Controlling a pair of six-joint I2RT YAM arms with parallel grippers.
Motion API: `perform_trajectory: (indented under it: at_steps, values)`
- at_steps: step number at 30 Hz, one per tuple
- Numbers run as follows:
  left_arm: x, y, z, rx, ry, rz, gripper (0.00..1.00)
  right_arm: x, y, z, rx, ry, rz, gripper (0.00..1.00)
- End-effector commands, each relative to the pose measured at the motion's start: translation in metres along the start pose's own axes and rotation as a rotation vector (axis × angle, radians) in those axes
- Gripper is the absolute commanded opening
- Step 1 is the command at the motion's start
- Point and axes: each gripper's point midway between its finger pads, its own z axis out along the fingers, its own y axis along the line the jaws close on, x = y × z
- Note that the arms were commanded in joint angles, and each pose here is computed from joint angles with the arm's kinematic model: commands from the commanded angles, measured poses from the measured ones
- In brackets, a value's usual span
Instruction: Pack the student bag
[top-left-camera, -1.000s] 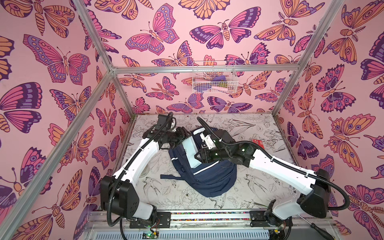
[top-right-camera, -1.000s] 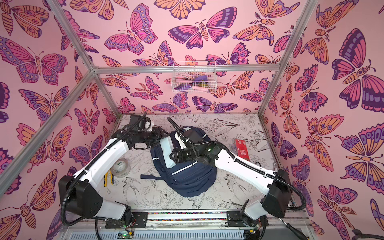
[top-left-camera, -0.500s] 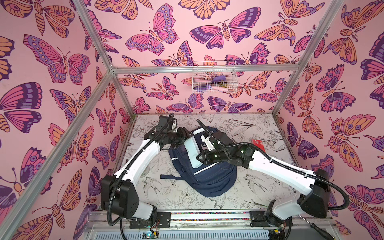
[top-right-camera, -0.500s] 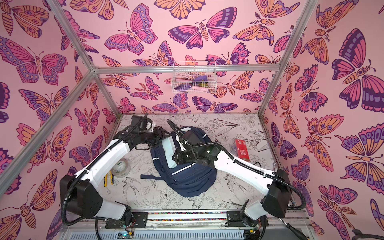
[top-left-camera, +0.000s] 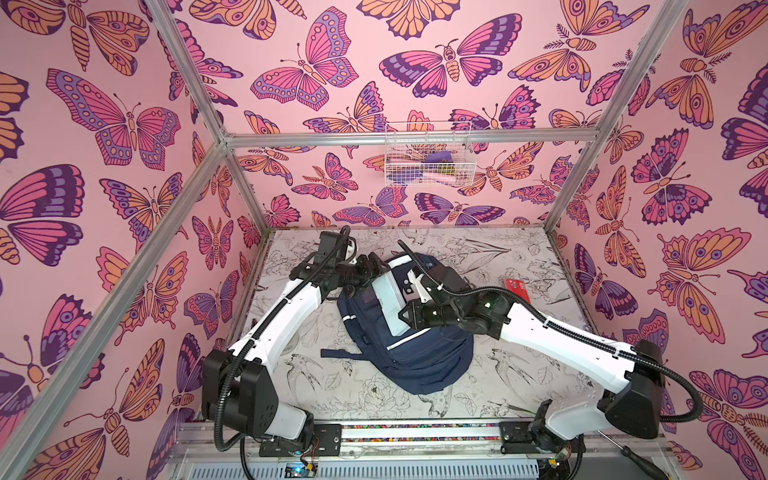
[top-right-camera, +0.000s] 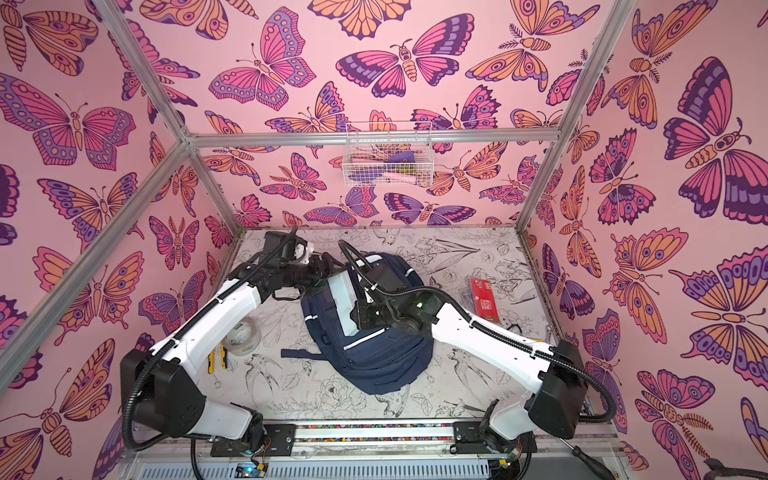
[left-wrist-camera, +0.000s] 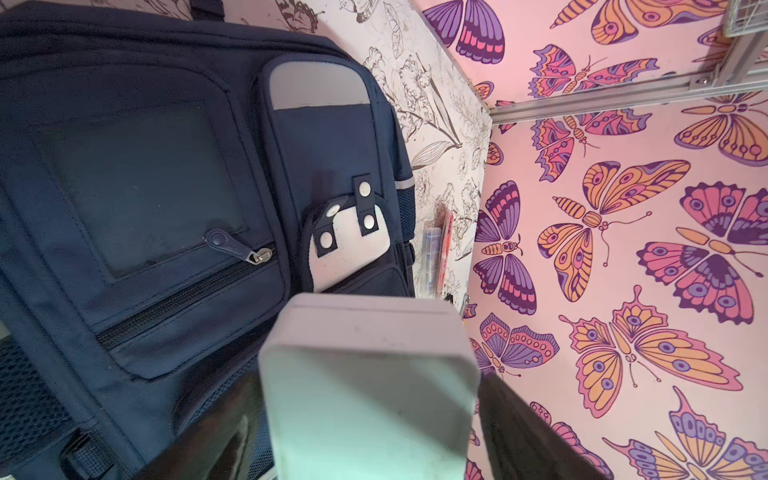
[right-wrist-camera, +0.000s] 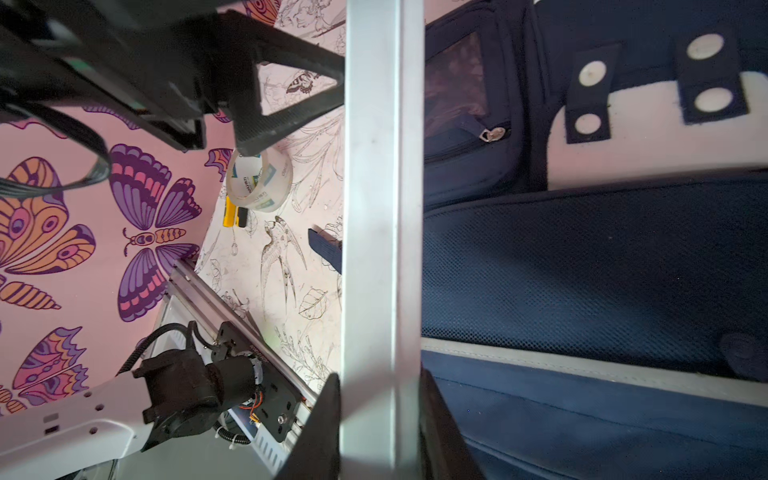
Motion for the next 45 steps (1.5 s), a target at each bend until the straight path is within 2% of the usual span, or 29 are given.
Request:
perform_trajectory:
  at_steps: [1, 3, 7, 11, 15, 21, 28, 32, 33, 36, 42, 45]
  values:
    - [0.001, -0.004, -0.006, 0.007, -0.017, 0.041, 0.92, -0.011, -0.014, -0.02, 0.05, -0.077, 0.008, 0.03]
    - [0.002, -0.003, -0.004, 0.0, -0.013, 0.053, 1.0, -0.013, -0.029, -0.027, 0.084, -0.094, 0.035, 0.02]
    - [0.009, -0.004, 0.001, -0.032, -0.003, 0.111, 0.99, -0.013, -0.068, -0.047, 0.18, -0.124, 0.102, 0.0]
    - [0.036, -0.021, 0.022, -0.094, 0.057, 0.305, 0.95, -0.01, -0.119, -0.08, 0.292, -0.166, 0.215, 0.0]
    - [0.087, -0.032, 0.061, -0.176, 0.208, 0.544, 0.91, 0.0, -0.166, -0.116, 0.366, -0.211, 0.351, 0.0]
    - [0.159, -0.033, 0.1, -0.3, 0.389, 0.886, 0.89, 0.03, -0.206, -0.152, 0.448, -0.209, 0.479, 0.0]
    - [0.193, -0.022, 0.124, -0.382, 0.489, 1.086, 0.86, 0.054, -0.219, -0.163, 0.468, -0.215, 0.548, 0.0]
    - [0.191, -0.013, 0.132, -0.453, 0.484, 1.163, 0.74, 0.062, -0.219, -0.164, 0.465, -0.211, 0.558, 0.0]
    - [0.189, -0.011, 0.133, -0.479, 0.475, 1.183, 0.67, 0.063, -0.219, -0.166, 0.467, -0.212, 0.56, 0.0]
    - [0.18, -0.007, 0.136, -0.562, 0.43, 1.243, 0.34, 0.066, -0.219, -0.167, 0.466, -0.212, 0.561, 0.0]
    - [0.161, -0.013, 0.132, -0.651, 0.329, 1.33, 0.02, 0.066, -0.212, -0.168, 0.43, -0.211, 0.546, 0.0]
    - [0.146, -0.03, 0.118, -0.66, 0.238, 1.359, 0.0, 0.063, -0.208, -0.168, 0.409, -0.211, 0.531, 0.0]
